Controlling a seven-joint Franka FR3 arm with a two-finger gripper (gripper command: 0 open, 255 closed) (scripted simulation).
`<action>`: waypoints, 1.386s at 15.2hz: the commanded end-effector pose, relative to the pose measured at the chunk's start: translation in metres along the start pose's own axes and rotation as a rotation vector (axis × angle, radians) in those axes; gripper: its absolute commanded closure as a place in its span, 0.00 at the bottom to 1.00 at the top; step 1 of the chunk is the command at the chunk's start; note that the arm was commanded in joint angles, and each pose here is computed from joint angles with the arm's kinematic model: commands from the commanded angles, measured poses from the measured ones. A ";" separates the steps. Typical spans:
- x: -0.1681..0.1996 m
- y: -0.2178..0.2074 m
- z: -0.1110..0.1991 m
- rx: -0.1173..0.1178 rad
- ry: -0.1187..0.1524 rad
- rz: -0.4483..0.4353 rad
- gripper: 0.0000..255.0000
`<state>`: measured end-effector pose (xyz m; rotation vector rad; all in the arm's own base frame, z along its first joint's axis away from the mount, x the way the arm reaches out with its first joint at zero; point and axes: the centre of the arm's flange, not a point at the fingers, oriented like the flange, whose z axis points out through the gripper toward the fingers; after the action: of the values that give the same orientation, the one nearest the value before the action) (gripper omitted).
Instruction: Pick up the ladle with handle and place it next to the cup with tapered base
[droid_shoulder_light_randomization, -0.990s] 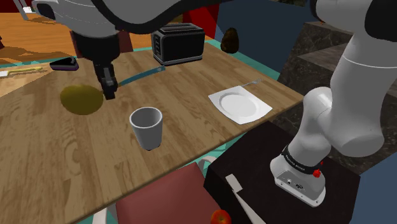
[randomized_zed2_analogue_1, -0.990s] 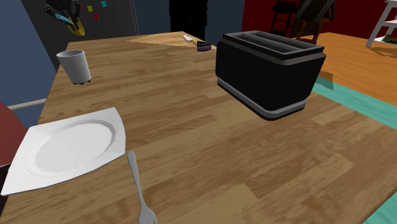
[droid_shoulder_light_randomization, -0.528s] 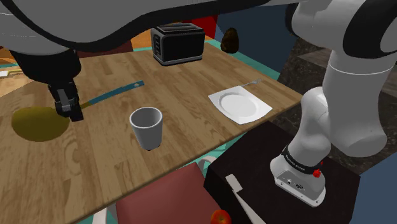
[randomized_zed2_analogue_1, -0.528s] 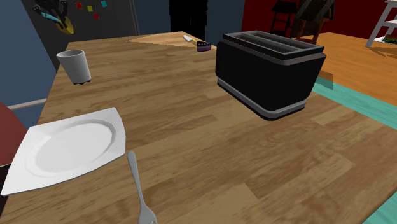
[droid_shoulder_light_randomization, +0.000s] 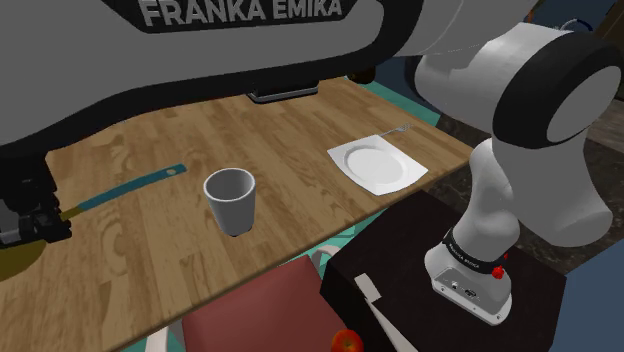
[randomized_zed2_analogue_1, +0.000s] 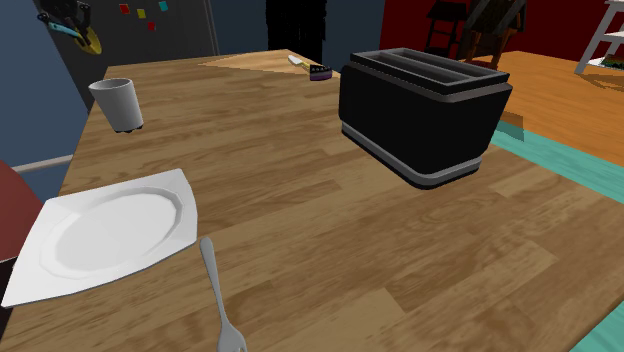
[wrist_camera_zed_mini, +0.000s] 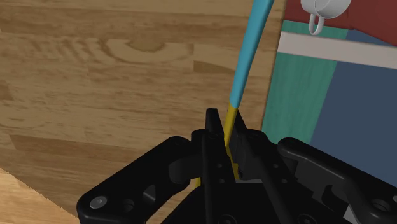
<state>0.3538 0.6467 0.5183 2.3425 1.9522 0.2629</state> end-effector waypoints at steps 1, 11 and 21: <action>0.001 -0.002 0.010 -0.001 0.001 0.001 1.00; -0.003 -0.011 0.062 -0.001 0.001 0.001 1.00; -0.007 -0.020 0.114 -0.001 0.001 0.001 1.00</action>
<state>0.3537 0.6483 0.4080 2.3433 1.9509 0.2634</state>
